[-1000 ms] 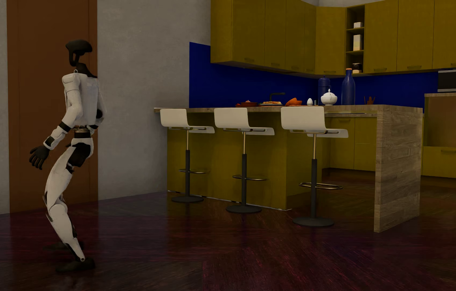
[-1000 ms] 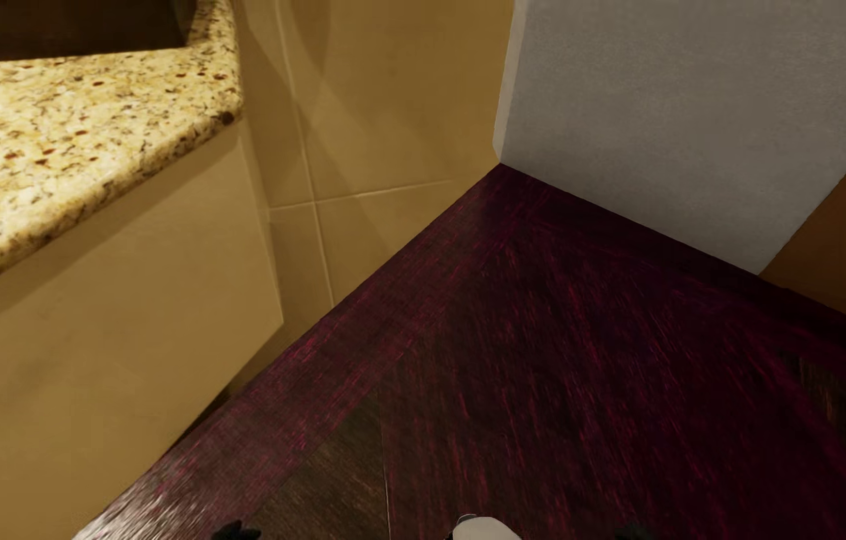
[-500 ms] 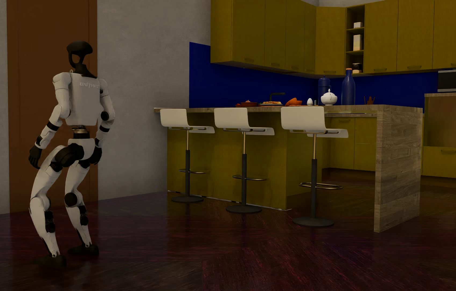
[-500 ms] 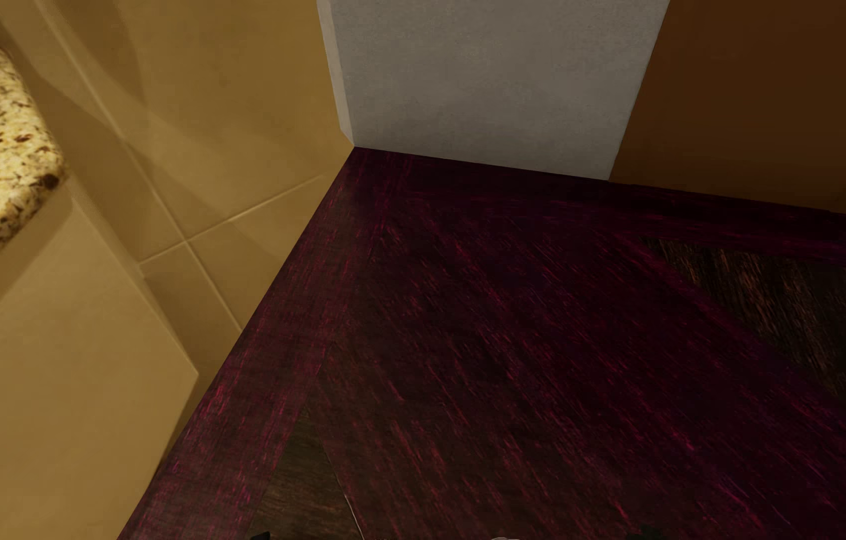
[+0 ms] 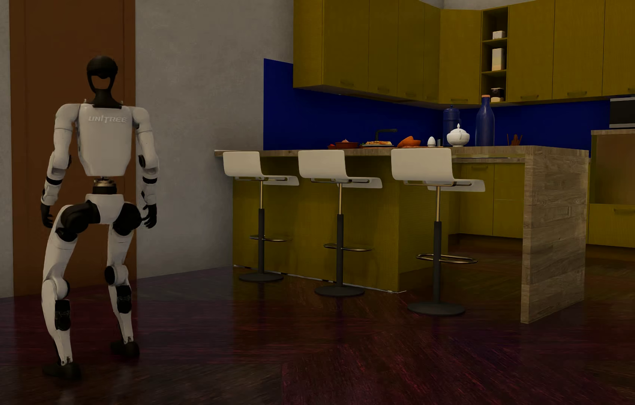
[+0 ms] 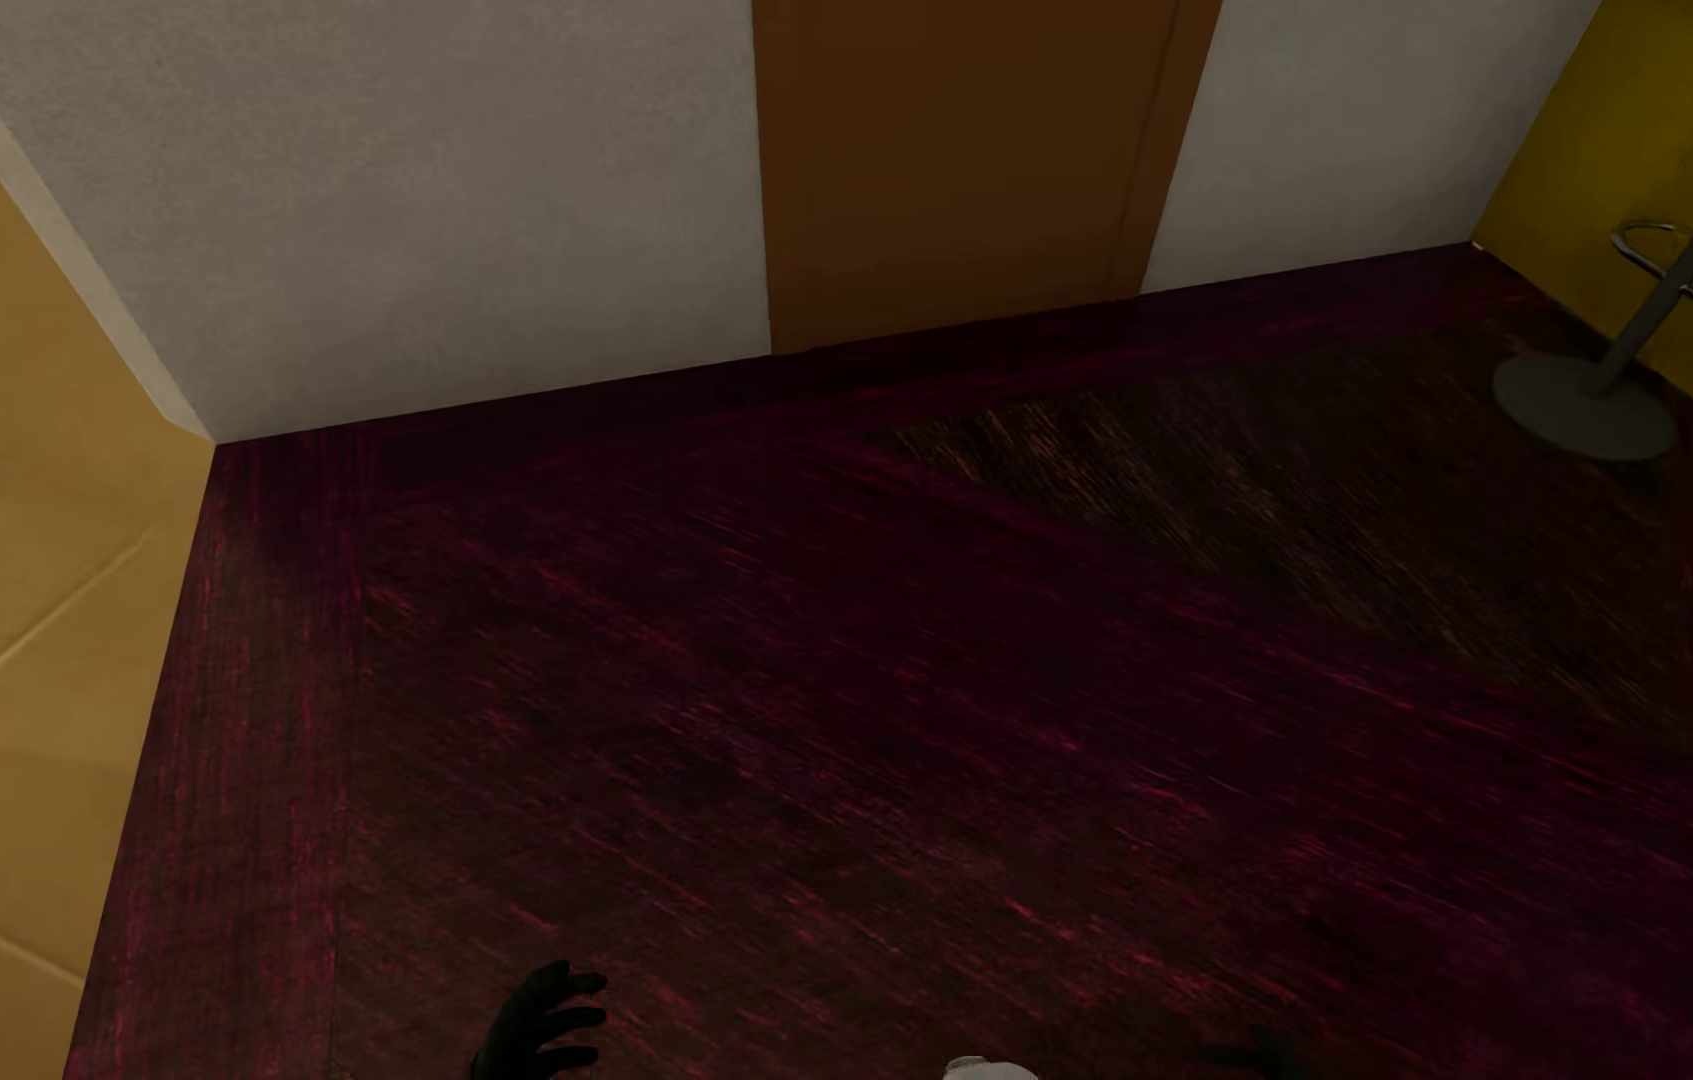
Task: Face back
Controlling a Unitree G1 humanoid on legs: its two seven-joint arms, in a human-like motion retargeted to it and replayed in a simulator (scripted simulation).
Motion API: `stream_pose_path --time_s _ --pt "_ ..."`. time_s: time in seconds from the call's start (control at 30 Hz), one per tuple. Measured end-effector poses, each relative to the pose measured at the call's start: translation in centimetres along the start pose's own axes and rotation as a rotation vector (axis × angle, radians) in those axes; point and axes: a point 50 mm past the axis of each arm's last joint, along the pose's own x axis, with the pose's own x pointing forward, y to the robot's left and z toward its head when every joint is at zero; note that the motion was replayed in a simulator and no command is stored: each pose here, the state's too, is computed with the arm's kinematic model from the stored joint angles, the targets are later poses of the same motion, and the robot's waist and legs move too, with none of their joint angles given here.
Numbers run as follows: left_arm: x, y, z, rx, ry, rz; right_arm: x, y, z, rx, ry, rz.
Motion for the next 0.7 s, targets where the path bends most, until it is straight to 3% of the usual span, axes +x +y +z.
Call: stream_pose_path --time_s 0.1,0.2,0.33,0.43,0.53,0.6,0.67,0.7 --pt "-0.8 -0.4 -2.2 0.024 0.084 -0.069 -0.2 -0.3 -0.6 -0.065 -0.016 -0.009" --pt "-1.8 2.7 -5.0 0.021 0.218 0.007 -1.0 0.4 -1.7 -0.006 0.000 -0.031" --pt "0.5 -1.6 0.6 0.105 -0.002 -0.093 -0.6 -1.0 -2.4 -0.040 0.066 -0.004" --pt "-0.6 1.7 -2.6 0.047 0.099 -0.041 -0.7 -0.3 -0.9 -0.038 -0.040 0.012" --pt "0.5 0.8 0.6 -0.008 -0.010 -0.023 -0.9 0.3 -1.6 0.005 0.013 0.022" --pt "1.1 -0.7 2.4 0.053 -0.057 -0.059 0.0 -0.1 -0.8 -0.033 0.038 0.020" --pt "0.0 -1.5 -0.6 0.049 0.035 -0.080 0.0 -0.9 -0.3 -0.067 -0.022 -0.005" --pt "-1.0 0.6 -3.0 0.028 0.122 -0.033 -0.4 0.0 -0.6 -0.048 -0.046 0.001"
